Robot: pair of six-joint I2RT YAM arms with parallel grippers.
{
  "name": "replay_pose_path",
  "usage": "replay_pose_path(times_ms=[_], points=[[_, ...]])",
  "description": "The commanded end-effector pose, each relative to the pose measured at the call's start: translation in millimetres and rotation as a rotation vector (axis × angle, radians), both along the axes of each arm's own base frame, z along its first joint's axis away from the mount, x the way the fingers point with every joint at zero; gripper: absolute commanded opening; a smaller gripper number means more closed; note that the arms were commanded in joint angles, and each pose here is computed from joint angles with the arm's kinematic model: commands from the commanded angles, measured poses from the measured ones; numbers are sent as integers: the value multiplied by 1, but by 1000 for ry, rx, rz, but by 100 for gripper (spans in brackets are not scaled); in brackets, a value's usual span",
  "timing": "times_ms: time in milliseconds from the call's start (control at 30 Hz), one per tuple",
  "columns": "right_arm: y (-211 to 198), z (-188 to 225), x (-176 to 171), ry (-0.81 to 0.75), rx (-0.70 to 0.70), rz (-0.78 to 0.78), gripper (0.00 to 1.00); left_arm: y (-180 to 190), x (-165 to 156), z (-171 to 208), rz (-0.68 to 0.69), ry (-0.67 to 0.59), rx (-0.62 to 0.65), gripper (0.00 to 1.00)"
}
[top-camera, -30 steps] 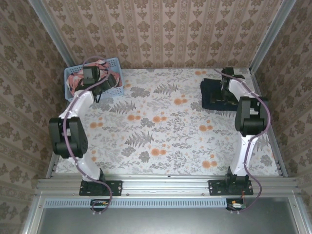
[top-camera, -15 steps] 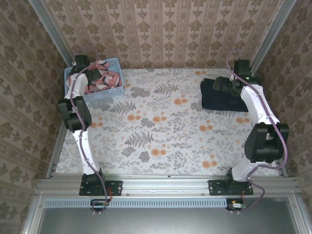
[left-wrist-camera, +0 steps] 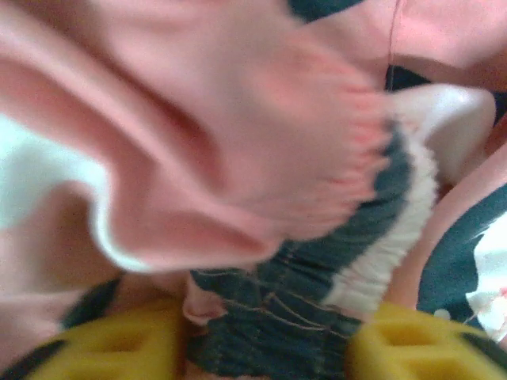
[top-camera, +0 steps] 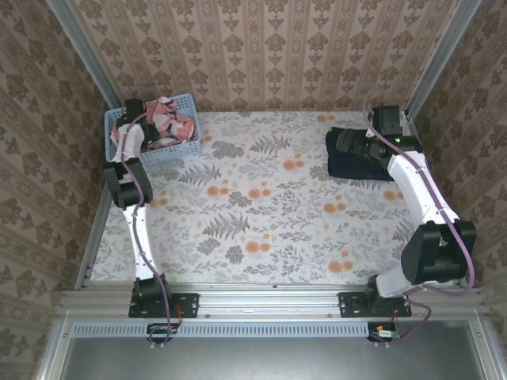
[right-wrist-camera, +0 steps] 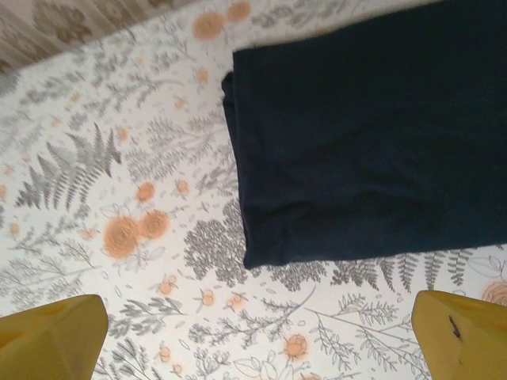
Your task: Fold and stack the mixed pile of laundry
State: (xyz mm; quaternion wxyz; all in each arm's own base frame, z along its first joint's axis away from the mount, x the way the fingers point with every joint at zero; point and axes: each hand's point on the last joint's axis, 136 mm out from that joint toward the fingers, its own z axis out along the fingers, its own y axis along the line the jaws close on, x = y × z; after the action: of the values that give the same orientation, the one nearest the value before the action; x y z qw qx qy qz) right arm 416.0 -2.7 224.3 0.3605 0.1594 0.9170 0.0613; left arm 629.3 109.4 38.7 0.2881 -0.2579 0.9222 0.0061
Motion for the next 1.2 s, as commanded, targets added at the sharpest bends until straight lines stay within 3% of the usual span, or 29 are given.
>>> replay_pose_path(times_ms=[0,167,333,667,767,900,1033,1167], points=[[-6,8,0,-25,-5,-38,100,-8,8,-3,-11,-39,-132,0],[-5,11,1,-36,-3,-38,100,-22,27,54,-38,-202,-256,0],[-1,10,3,-42,23,-29,100,-57,34,159,-129,-421,-414,0],[4,2,3,-45,56,-18,100,-129,-20,323,-335,-705,-404,0],[12,11,7,-112,91,14,100,-171,-46,366,-447,-769,-430,0],[20,26,4,-163,133,44,100,-255,-91,409,-660,-816,-493,0],[35,49,-5,-216,181,122,98,-351,-147,432,-884,-808,-578,0],[62,80,-22,-290,274,260,92,-416,-199,450,-1037,-794,-600,0]])
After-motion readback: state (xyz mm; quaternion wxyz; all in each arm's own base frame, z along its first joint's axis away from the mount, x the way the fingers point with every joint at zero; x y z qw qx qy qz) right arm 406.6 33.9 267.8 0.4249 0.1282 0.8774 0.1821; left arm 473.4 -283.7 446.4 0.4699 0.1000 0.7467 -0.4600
